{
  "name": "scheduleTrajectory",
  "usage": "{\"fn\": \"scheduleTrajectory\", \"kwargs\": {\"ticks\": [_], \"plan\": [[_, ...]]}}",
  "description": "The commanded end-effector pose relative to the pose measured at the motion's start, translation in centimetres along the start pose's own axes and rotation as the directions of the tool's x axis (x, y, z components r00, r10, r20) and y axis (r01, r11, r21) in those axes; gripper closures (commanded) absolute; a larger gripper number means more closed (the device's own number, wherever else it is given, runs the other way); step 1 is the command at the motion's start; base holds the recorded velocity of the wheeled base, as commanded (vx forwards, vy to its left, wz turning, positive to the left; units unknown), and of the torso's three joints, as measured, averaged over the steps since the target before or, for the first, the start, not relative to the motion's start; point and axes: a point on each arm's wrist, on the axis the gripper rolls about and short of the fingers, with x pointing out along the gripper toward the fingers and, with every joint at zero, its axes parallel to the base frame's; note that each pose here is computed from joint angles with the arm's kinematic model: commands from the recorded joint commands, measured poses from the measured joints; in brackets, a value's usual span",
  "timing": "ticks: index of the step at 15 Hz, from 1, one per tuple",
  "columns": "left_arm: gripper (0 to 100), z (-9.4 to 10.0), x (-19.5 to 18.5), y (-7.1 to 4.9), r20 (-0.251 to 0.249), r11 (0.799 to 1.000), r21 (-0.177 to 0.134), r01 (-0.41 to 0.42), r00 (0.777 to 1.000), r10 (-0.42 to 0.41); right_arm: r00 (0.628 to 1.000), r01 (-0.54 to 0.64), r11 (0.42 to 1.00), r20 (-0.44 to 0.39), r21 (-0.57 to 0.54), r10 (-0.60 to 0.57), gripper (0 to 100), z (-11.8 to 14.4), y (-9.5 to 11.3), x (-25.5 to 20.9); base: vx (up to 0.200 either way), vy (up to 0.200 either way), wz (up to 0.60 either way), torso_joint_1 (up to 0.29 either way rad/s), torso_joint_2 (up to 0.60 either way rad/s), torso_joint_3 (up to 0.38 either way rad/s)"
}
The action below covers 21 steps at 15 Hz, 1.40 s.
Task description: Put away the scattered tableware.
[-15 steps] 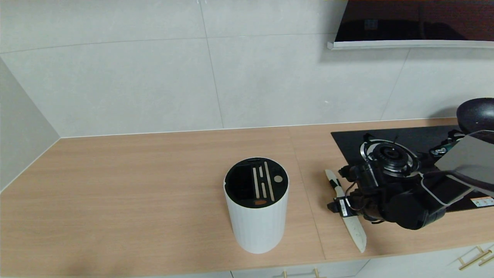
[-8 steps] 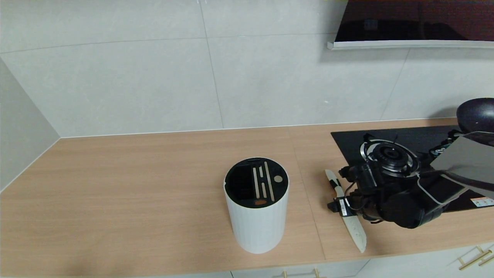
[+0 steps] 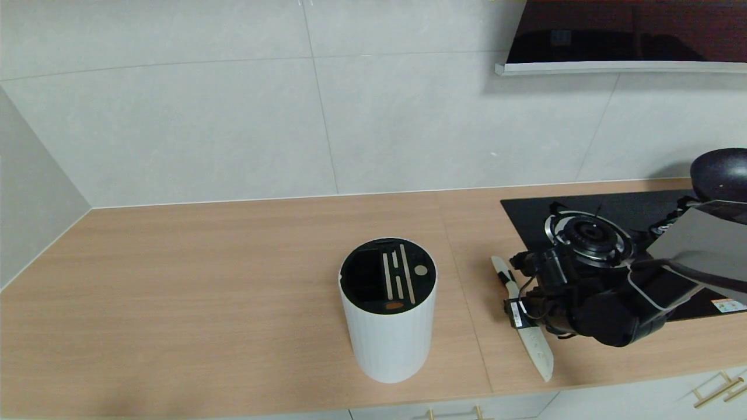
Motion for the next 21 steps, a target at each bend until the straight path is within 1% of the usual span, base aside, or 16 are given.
{"fn": "scheduleTrajectory", "kwargs": {"ticks": [1,7,11,13,14,16,18,19,21], "plan": [[0,0.0,0.0,0.0,0.000,1.000,0.000,-0.001,1.000,0.001,1.000,0.001,1.000,-0.006,-0.002,-0.001,100,-0.1,0.0,0.0,0.000,0.000,0.00,0.000,0.00,0.000],[0,0.0,0.0,0.0,0.000,1.000,0.000,-0.001,1.000,0.001,1.000,0.001,1.000,0.000,0.000,-0.001,100,0.0,0.1,-0.1,0.000,0.000,0.00,0.000,0.00,0.000],[0,0.0,0.0,0.0,0.000,1.000,0.000,-0.001,1.000,0.001,0.994,-0.016,1.000,0.111,0.025,0.013,100,2.2,-0.7,-4.8,0.000,0.000,0.00,0.000,0.00,0.000],[0,0.0,0.0,0.0,0.000,1.000,-0.002,-0.002,1.000,0.002,0.982,-0.029,0.999,0.187,0.032,0.022,100,3.5,-1.1,-7.5,0.000,0.000,0.00,0.000,0.00,0.000],[0,0.0,0.0,0.0,0.000,1.000,-0.002,-0.002,1.000,0.002,0.972,-0.037,0.999,0.235,0.035,0.028,100,4.5,-1.2,-8.8,0.000,0.000,0.00,0.000,0.00,0.000],[0,0.0,0.0,0.0,0.000,1.000,-0.002,-0.002,1.000,0.002,0.938,-0.048,0.998,0.346,0.029,0.036,100,7.5,-1.1,-10.7,0.000,0.000,0.00,0.000,0.00,0.000],[0,0.0,0.0,0.0,0.000,1.000,0.000,-0.001,1.000,0.001,0.907,-0.058,0.998,0.420,0.035,0.038,100,9.4,-1.3,-12.7,0.000,0.000,0.00,0.000,0.00,0.000],[0,0.0,0.0,0.0,0.000,1.000,0.001,-0.001,1.000,0.001,0.893,-0.076,0.997,0.447,0.024,0.058,100,9.9,-0.8,-13.8,0.000,0.000,0.00,0.000,0.00,0.000],[0,-0.1,0.0,0.0,-0.003,1.000,0.010,-0.001,1.000,0.001,0.845,-0.127,0.992,0.523,0.001,0.108,100,11.0,0.4,-16.8,0.000,0.000,0.00,0.000,0.00,0.000]]}}
